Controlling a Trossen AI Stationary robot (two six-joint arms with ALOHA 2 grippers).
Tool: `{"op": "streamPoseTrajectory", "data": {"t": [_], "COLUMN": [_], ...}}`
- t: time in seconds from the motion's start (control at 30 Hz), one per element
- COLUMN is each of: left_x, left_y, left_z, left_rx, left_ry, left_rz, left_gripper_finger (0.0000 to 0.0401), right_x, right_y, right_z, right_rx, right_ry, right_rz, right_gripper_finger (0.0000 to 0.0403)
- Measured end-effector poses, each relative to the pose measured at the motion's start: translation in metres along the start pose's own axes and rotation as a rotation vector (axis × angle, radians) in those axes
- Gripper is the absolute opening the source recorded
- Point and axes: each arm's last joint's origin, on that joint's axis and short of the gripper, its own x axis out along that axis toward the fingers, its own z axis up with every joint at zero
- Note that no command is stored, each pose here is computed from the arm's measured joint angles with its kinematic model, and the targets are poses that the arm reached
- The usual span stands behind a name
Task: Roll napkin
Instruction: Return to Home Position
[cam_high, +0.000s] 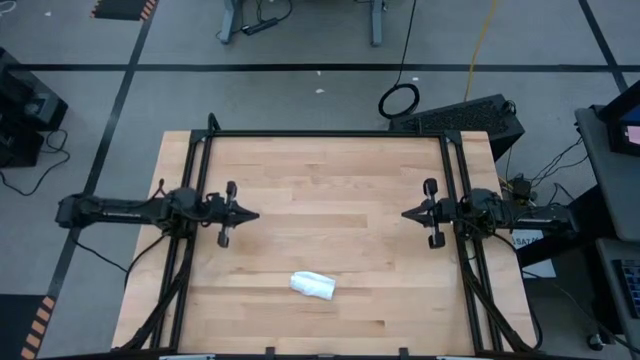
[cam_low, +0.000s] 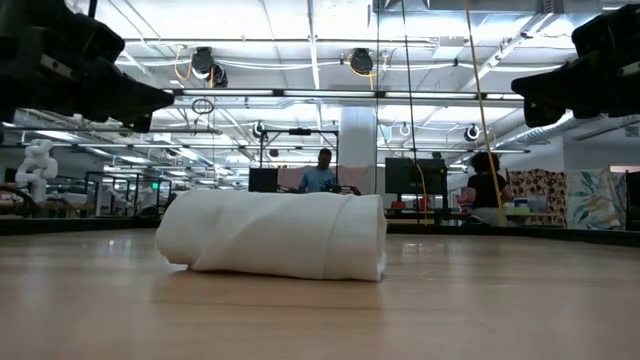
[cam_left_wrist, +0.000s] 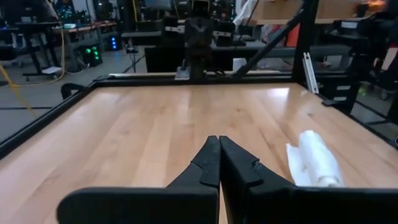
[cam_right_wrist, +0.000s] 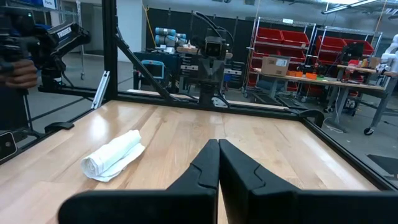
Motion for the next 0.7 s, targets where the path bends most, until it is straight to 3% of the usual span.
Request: {"op": "streamPoseTrajectory", "data": {"t": [0.37, 0.7], "left_x": [-0.011, -0.018], "left_y": [0.002, 0.000], "left_z": [-0.004, 0.002], "left_rx": [-0.082, -0.047], "left_ry": [0.029, -0.050], "left_rz": [0.057, 0.083], "left_gripper_finger": [0.0001, 0.0001], "right_x": [0.000, 0.000], "right_y": [0.000, 0.000], "right_z": [0.000, 0.000], "right_rx": [0.000, 0.000], "right_ry": [0.000, 0.000], "right_rz": [0.000, 0.000], "right_gripper_finger": [0.0000, 0.0000]}}
